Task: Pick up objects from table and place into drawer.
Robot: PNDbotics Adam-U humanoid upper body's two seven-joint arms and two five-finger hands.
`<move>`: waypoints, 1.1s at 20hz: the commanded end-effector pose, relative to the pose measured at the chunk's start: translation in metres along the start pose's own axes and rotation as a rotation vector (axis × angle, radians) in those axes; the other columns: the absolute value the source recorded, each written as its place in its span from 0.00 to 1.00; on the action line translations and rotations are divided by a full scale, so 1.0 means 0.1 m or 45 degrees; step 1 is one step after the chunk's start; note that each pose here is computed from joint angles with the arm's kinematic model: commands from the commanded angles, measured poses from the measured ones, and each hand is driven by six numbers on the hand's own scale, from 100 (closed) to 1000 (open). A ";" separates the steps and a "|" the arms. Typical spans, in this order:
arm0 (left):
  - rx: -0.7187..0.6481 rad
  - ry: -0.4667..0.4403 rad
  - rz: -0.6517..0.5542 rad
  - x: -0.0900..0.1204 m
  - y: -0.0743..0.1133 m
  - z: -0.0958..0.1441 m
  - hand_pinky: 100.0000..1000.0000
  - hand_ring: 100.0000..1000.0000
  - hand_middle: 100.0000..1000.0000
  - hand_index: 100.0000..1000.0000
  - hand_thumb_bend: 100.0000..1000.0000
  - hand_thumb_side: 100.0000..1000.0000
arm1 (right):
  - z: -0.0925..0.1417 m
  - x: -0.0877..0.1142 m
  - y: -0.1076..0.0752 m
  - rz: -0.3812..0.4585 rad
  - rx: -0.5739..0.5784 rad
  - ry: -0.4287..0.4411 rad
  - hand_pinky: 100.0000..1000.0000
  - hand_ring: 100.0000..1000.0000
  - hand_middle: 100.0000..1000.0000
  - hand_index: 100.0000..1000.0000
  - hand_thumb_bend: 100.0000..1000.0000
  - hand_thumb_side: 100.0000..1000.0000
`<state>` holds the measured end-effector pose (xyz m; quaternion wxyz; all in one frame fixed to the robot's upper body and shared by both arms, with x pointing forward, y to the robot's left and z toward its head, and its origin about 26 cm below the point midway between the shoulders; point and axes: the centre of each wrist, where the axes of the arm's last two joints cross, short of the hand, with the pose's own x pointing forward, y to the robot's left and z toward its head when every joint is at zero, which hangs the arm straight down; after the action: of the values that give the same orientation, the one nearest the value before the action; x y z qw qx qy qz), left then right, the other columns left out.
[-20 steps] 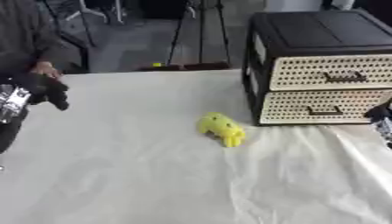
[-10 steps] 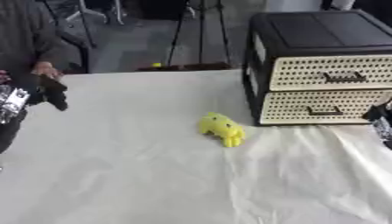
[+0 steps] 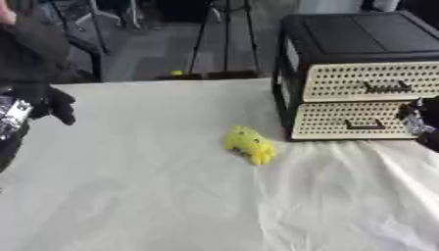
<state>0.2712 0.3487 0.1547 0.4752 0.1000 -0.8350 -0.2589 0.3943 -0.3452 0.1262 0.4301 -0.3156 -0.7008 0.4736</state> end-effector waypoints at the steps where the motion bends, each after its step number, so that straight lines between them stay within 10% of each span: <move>1: -0.014 -0.020 -0.031 0.05 0.04 -0.03 0.46 0.44 0.42 0.60 0.01 0.95 | -0.07 -0.15 -0.08 0.075 0.058 0.031 0.00 0.03 0.08 0.58 0.00 0.92; 22: -0.023 -0.042 -0.010 0.06 0.01 -0.07 0.46 0.44 0.42 0.60 0.01 0.95 | -0.46 -0.30 0.26 0.095 0.188 0.114 0.00 0.03 0.08 0.59 0.00 0.93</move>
<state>0.2732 0.3443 0.1546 0.4716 0.0908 -0.8372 -0.2618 0.4447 -0.3418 0.0878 0.4783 -0.3176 -0.6276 0.5258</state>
